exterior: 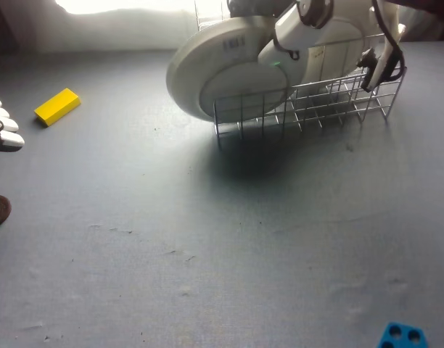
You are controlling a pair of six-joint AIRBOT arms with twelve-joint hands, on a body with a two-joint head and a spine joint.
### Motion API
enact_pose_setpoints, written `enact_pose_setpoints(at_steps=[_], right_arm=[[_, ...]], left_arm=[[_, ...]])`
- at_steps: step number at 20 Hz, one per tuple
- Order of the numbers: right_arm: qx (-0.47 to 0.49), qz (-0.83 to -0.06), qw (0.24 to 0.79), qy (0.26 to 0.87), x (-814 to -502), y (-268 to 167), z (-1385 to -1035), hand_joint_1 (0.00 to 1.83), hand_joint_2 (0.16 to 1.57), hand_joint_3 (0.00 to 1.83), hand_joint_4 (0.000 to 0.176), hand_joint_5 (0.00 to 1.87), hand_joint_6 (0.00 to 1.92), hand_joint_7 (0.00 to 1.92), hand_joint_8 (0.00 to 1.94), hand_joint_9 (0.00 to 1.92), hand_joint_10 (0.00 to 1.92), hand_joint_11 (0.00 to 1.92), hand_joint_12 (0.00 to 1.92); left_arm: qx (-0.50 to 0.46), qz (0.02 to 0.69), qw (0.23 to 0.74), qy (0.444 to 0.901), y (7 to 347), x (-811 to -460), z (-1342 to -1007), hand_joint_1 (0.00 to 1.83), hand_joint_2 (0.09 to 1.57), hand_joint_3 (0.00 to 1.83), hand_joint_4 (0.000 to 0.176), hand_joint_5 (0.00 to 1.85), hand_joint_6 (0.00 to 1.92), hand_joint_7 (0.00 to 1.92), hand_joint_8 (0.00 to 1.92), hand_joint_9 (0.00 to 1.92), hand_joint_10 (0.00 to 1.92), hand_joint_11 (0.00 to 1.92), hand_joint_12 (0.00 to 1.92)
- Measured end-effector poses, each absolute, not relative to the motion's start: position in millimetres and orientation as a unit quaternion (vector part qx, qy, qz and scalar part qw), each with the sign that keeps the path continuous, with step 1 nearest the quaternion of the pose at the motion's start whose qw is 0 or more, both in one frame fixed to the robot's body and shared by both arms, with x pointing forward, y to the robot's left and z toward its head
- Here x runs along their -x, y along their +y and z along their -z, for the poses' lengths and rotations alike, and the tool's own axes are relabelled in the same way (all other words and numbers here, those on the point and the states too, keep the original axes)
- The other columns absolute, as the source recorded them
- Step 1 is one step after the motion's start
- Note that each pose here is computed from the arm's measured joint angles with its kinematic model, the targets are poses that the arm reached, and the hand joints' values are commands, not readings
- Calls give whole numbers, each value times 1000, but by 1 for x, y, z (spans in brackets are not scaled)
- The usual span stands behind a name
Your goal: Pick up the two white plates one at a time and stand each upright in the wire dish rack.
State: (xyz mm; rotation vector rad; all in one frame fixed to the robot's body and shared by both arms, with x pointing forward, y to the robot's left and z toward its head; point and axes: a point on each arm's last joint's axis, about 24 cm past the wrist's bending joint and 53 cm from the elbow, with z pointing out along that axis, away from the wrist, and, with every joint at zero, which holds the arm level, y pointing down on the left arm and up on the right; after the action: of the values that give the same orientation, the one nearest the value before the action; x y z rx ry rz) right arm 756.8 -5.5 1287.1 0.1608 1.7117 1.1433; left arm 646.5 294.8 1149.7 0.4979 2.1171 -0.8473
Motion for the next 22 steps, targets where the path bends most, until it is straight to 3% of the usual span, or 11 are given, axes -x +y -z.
enact_pose_setpoints(at_steps=[2,3,6,15,19,22], right_arm=[[-66,-473,514,712,-757,-9,-1287,1400,1025,0,0,1068,728,1195,571,1174,819,1037,782],[-64,-472,515,713,-757,-8,-1287,1397,1036,2,0,1038,769,1145,665,1164,833,1029,784],[-52,-466,519,714,-756,-7,-1286,1396,1041,0,0,1038,772,1130,707,1137,876,1014,815],[1,-437,543,718,-753,-1,-1286,1400,1025,0,0,1086,700,1169,626,1175,815,1035,818],[15,-423,552,719,-754,-1,-1284,1396,1043,1,0,1015,798,1125,706,1151,865,1005,853],[24,-417,557,718,-753,-1,-1284,1397,1039,0,0,1049,756,1138,690,1141,872,1004,846]], left_arm=[[-194,334,394,834,295,-647,-1150,0,1061,0,0,64,6,31,4,3,1,0,0],[-194,334,394,834,295,-647,-1150,0,1065,0,0,80,11,46,10,13,5,0,0],[-194,334,394,834,295,-647,-1150,0,1066,0,0,91,12,64,13,28,9,11,5],[-197,336,391,834,291,-645,-1149,0,1061,0,0,85,8,57,7,23,7,1,0],[-198,337,390,834,291,-645,-1148,0,1065,0,0,68,2,36,2,4,1,0,0],[-198,337,390,834,291,-645,-1148,0,1066,0,0,62,2,29,1,0,0,0,0]])
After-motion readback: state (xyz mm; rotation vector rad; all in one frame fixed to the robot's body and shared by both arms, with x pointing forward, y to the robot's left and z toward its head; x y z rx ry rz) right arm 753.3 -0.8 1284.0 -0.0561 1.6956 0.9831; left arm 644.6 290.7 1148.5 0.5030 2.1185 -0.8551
